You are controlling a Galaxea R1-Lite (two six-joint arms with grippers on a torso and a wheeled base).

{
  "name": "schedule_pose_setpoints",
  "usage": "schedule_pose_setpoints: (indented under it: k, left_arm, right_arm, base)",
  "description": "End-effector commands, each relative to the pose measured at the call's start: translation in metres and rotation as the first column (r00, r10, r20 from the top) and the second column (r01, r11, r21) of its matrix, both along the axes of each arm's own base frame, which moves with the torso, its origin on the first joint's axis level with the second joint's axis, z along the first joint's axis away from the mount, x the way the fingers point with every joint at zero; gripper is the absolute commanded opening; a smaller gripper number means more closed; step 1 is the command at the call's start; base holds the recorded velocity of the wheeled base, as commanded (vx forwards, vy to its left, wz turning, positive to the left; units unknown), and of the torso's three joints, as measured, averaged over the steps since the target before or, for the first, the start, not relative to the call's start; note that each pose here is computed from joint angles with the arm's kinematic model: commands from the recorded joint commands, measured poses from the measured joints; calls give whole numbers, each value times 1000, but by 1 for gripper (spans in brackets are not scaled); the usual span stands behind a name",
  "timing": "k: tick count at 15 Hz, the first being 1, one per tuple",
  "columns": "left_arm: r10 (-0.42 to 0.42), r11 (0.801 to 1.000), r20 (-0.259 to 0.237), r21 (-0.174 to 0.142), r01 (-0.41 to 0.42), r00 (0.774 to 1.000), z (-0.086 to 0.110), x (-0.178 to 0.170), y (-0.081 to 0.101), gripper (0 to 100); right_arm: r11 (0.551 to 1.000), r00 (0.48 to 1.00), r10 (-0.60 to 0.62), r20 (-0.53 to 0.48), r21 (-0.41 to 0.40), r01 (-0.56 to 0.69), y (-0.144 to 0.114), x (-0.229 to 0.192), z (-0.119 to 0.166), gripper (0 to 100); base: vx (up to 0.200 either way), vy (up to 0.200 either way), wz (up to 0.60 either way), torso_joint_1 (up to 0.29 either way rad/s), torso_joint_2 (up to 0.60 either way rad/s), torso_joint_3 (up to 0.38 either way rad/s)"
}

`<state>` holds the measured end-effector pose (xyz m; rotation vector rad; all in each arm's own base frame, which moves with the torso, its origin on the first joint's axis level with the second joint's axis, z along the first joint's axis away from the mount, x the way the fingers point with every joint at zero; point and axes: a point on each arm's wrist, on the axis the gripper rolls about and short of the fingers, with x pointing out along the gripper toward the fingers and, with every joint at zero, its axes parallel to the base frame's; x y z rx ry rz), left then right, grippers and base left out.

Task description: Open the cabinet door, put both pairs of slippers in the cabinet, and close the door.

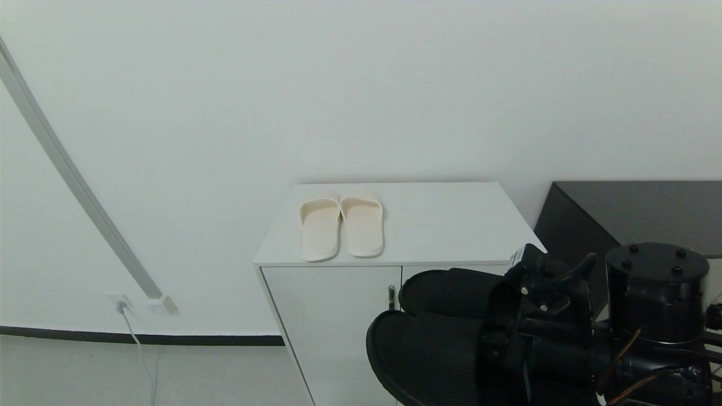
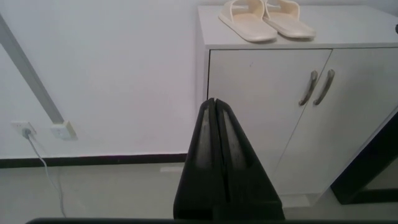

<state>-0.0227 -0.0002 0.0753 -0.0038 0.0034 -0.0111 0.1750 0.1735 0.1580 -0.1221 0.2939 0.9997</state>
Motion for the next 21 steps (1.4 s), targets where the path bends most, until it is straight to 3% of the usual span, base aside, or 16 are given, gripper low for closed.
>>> schedule_pose_setpoints:
  k: [1, 2, 21]
  left_arm:
    - [-3, 1000, 0, -1, 3, 1000, 0, 0, 0, 0]
    - [-4, 1000, -1, -1, 4, 1000, 0, 0, 0, 100]
    - [0, 1000, 0, -7, 0, 1000, 0, 0, 0, 100]
  right_arm:
    - [1000, 1000, 3, -2, -1, -3, 0, 0, -1, 0]
    - [1000, 1000, 2, -2, -2, -2, 0, 0, -1, 0]
    - [1000, 1000, 10, -22, -22, -10, 1, -3, -9, 0]
  base:
    - [0, 0, 0, -154, 369, 193]
    - [0, 0, 0, -154, 383, 198]
    - [0, 0, 0, -200, 495, 293]
